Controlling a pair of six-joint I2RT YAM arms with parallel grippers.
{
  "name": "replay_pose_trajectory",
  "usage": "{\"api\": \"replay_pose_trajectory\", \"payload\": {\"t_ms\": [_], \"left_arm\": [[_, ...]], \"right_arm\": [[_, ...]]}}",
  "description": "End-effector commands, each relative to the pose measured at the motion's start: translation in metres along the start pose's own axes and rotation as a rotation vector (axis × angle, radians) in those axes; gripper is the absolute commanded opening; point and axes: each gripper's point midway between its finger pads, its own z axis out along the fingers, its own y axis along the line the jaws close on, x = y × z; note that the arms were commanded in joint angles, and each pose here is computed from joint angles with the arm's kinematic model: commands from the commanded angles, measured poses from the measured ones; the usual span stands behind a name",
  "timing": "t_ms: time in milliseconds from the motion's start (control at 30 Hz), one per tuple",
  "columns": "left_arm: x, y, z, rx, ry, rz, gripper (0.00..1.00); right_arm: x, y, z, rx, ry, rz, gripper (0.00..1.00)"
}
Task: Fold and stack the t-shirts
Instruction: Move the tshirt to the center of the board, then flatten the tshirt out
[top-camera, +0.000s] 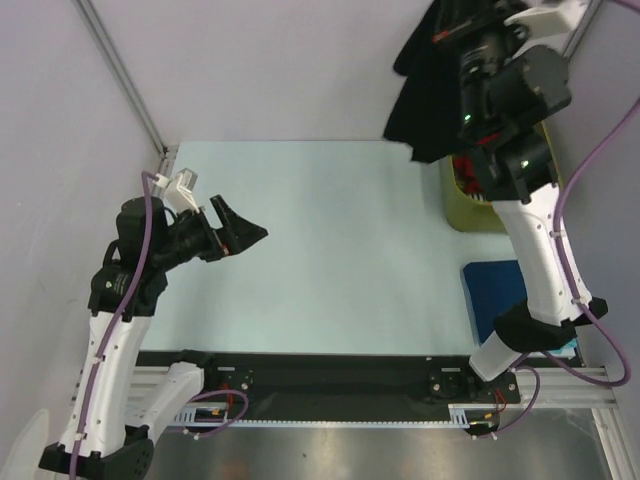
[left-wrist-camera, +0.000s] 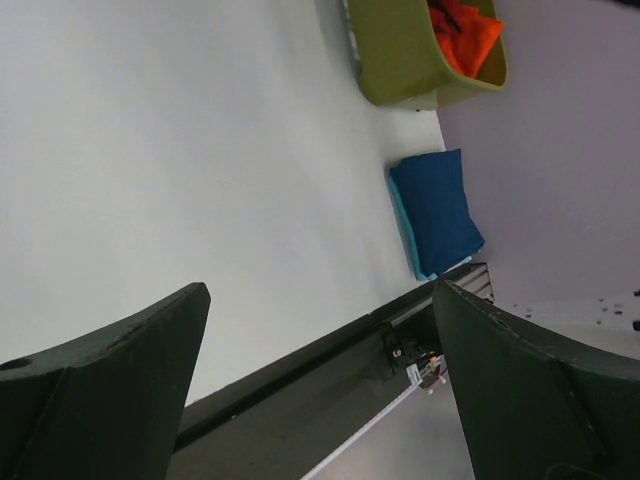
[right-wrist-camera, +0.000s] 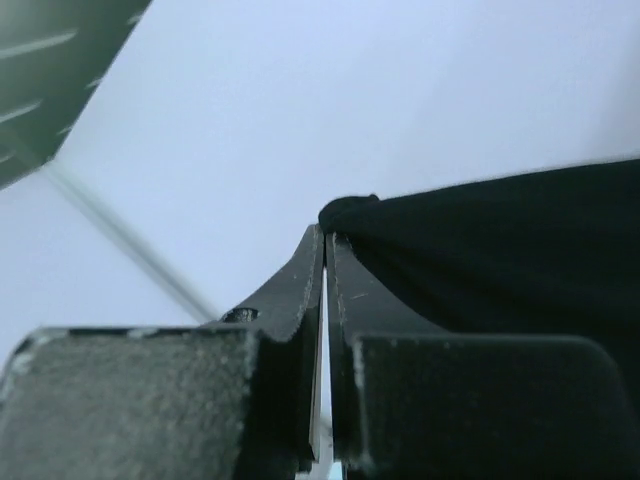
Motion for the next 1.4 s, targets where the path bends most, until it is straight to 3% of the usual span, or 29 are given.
{"api": "replay_pose_trajectory", "payload": {"t_ms": [0, 33, 133, 167, 200, 233, 300, 333, 433, 500, 567, 633, 833, 900, 967, 1000, 1200, 1367], "left_arm": [[-0.015, -0.008, -0.016, -0.026, -0.055, 0.005, 1.0], [-0.015, -0.005, -0.02, -0.053, -0.067, 0.0, 1.0], [-0.009, 0.001, -0.026, -0.091, -0.072, -0.033, 1.0], [-0.009, 0.006, -0.028, -0.115, -0.084, -0.043, 1.0], [-0.007, 0.008, -0.029, -0.131, -0.087, -0.054, 1.0], [-0.002, 0.015, -0.031, -0.162, -0.079, -0.072, 1.0], [0.0, 0.026, -0.036, -0.224, -0.106, -0.085, 1.0], [0.004, 0.033, -0.036, -0.25, -0.098, -0.094, 1.0], [0.021, 0.046, -0.02, -0.239, -0.052, -0.115, 1.0], [0.055, 0.063, 0.009, -0.204, 0.083, -0.193, 1.0], [0.077, 0.073, 0.029, -0.202, 0.167, -0.223, 1.0], [0.084, 0.098, 0.047, -0.311, 0.163, -0.21, 1.0], [0.084, 0.152, 0.093, -0.498, 0.233, -0.18, 0.99], [0.09, 0.169, 0.097, -0.557, 0.294, -0.177, 0.89], [0.097, 0.202, 0.092, -0.698, 0.341, -0.238, 0.72], [0.106, 0.212, 0.085, -0.743, 0.377, -0.262, 0.7], [0.107, 0.243, 0.06, -0.85, 0.272, -0.329, 0.99], [0.128, 0.252, 0.072, -0.78, 0.343, -0.389, 0.98]], "right_arm": [[0.063, 0.052, -0.041, -0.121, 0.182, 0.054, 0.0], [0.087, 0.073, -0.066, -0.167, 0.263, 0.074, 0.0], [0.161, 0.064, -0.125, -0.179, 0.476, -0.002, 0.0], [0.184, 0.064, -0.15, -0.208, 0.563, -0.019, 0.06], [0.208, 0.047, -0.172, -0.187, 0.661, -0.074, 0.48], [0.233, 0.019, -0.201, -0.145, 0.759, -0.102, 0.67], [0.263, -0.018, -0.24, -0.134, 0.929, -0.168, 0.89], [0.277, -0.048, -0.266, -0.119, 1.013, -0.215, 0.94], [0.3, -0.114, -0.315, -0.083, 1.265, -0.255, 0.95], [0.305, -0.158, -0.327, 0.029, 1.355, -0.201, 0.92], [0.327, -0.172, -0.368, -0.012, 1.517, -0.069, 0.89], [0.344, -0.166, -0.384, -0.105, 1.593, 0.054, 0.88], [0.401, -0.194, -0.422, -0.096, 1.771, 0.018, 0.87], [0.417, -0.197, -0.43, -0.096, 1.828, 0.052, 0.88], [0.426, -0.201, -0.438, -0.087, 1.881, 0.061, 0.87], [0.433, -0.209, -0.443, -0.051, 1.907, 0.057, 0.87], [0.45, -0.223, -0.442, 0.016, 1.911, 0.022, 0.78], [0.473, -0.225, -0.449, 0.054, 1.938, 0.06, 0.69]]}}
